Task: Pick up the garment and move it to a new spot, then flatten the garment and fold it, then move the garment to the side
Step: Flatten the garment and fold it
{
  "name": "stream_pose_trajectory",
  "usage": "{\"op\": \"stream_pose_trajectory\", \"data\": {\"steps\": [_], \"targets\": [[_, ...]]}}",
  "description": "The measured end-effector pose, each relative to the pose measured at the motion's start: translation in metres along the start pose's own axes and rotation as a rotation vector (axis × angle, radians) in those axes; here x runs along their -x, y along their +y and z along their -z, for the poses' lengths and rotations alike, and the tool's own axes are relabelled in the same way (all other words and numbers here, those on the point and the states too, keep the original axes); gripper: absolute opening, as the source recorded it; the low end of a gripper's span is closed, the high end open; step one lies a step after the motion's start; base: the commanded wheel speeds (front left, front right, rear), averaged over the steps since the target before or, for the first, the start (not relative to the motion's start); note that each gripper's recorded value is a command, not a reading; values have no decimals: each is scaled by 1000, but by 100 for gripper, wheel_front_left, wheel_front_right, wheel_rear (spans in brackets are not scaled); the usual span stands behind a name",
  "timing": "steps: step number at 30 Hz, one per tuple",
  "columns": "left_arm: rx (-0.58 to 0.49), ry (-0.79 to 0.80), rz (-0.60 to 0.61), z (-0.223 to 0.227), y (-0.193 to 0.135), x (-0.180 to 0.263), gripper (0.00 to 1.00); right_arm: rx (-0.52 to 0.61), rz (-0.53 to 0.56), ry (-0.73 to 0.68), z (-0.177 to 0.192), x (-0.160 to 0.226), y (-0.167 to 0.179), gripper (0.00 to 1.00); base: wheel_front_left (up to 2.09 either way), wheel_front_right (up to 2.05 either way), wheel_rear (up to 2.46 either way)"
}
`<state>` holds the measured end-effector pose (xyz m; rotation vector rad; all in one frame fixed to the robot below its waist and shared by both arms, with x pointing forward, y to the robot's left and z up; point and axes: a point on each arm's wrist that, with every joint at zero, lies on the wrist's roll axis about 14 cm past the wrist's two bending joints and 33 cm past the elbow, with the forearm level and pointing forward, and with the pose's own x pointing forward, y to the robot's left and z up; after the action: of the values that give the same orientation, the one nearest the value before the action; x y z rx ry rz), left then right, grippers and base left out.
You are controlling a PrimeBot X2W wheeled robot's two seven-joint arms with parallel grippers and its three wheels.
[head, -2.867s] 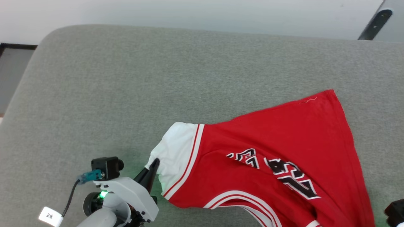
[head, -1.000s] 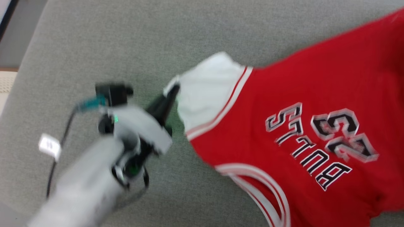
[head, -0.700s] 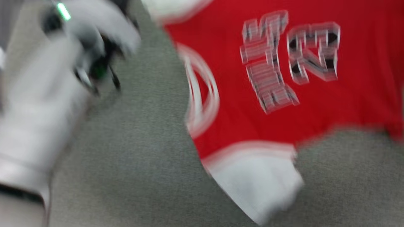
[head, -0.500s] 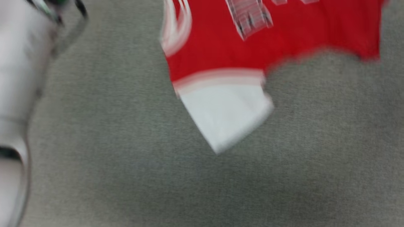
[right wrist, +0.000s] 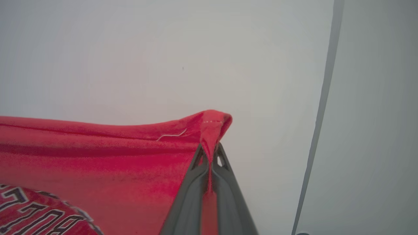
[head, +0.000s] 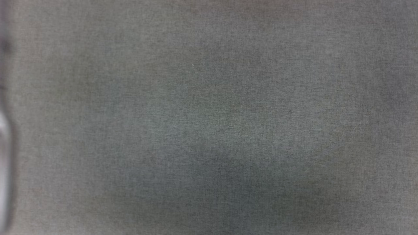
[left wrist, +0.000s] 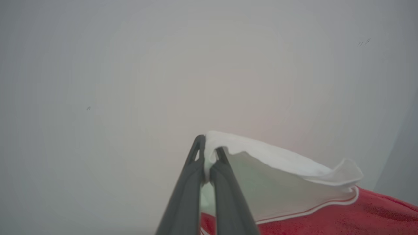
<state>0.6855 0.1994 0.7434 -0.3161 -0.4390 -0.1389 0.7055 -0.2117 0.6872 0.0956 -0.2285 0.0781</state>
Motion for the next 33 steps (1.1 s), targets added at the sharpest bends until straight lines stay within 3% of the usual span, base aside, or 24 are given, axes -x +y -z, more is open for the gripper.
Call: {"op": "stream_pose_trajectory", "data": {"steps": [8, 11, 18, 24, 33], "targets": [[111, 127, -50, 64, 18, 51, 0, 24, -68, 174, 71, 36, 11, 0, 0, 0, 0], [187, 225, -38, 101, 7, 83, 0, 29, -92, 239, 92, 57, 9, 0, 0, 0, 0], [220, 365, -18, 138, 5, 171, 0, -14, -149, 397, 128, 124, 5, 0, 0, 0, 0], [297, 441, -79, 147, 10, 256, 0, -48, -179, 516, 149, 195, -1, 0, 0, 0, 0], [333, 437, -128, 120, -10, 327, 0, -65, -180, 575, 143, 266, -8, 0, 0, 0, 0]]}}
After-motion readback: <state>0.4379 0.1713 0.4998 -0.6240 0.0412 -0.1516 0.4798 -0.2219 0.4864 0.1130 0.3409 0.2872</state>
